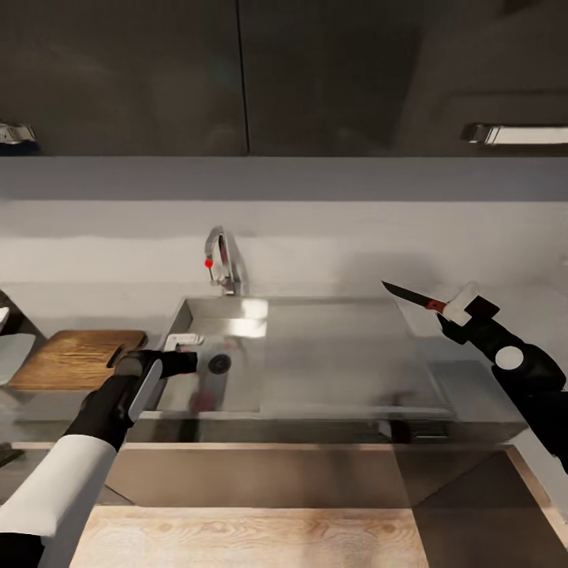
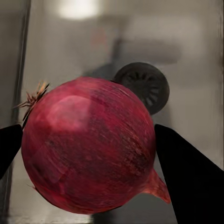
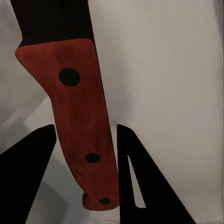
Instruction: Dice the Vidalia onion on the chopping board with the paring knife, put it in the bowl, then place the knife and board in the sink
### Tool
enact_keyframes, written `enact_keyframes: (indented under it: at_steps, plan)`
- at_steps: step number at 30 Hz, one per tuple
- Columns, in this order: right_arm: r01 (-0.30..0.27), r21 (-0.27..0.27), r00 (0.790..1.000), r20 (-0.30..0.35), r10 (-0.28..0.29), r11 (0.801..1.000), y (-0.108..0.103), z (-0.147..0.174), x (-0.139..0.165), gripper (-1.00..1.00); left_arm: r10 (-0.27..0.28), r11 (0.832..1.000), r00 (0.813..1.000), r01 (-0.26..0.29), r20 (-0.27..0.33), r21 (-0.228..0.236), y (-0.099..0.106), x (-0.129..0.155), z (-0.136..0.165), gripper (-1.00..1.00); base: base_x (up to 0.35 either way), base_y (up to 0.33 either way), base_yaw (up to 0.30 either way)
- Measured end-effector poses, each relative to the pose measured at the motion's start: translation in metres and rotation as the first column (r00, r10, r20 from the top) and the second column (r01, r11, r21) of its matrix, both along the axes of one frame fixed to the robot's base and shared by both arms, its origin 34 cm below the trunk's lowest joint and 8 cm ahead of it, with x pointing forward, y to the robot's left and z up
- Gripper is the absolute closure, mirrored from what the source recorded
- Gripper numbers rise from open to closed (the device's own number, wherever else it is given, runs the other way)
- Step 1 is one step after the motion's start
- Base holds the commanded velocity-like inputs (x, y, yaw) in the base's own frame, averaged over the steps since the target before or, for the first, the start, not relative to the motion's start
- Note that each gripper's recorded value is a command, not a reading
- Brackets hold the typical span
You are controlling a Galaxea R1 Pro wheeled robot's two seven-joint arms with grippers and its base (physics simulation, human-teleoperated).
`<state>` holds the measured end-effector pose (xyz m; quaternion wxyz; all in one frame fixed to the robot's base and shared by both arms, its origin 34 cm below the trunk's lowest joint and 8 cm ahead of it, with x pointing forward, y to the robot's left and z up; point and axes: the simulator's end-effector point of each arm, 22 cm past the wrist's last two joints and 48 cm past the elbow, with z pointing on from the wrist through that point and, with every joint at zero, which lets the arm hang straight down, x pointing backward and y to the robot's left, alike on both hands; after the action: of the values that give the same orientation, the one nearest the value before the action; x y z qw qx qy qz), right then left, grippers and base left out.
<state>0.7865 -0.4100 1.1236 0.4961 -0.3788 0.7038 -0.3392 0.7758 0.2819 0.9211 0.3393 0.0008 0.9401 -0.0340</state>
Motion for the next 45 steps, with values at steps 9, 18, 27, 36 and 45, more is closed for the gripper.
enact_keyframes:
  at_steps: [9,18,27,36,45]
  plan:
    - [0.000,-0.001,1.000,0.012,0.000,1.000,0.000,0.008,-0.002,1.00,-0.001,1.000,0.996,0.000,0.086,0.005,0.006,0.013,0.039,1.00,-0.181,0.000,0.000]
    - [-0.002,0.002,1.000,0.007,0.002,1.000,0.001,0.006,-0.004,1.00,0.047,0.996,0.973,-0.029,0.226,-0.082,0.018,0.031,0.101,1.00,-0.005,0.000,0.000]
    - [-0.080,0.020,0.995,-0.050,0.081,0.997,0.042,-0.021,-0.007,1.00,-0.080,0.973,0.925,0.153,0.371,-0.172,-0.025,0.036,0.166,1.00,0.000,0.000,0.000]
    - [-0.171,0.489,0.959,-0.115,0.258,0.855,0.142,-0.053,-0.024,1.00,-0.164,0.938,0.906,0.265,0.389,-0.223,-0.053,0.023,0.191,1.00,0.000,0.001,0.000]
    - [-0.171,0.571,0.951,-0.116,0.285,0.803,0.155,-0.053,-0.028,1.00,-0.181,0.929,0.911,0.282,0.371,-0.239,-0.055,0.017,0.191,1.00,0.000,0.224,0.000]
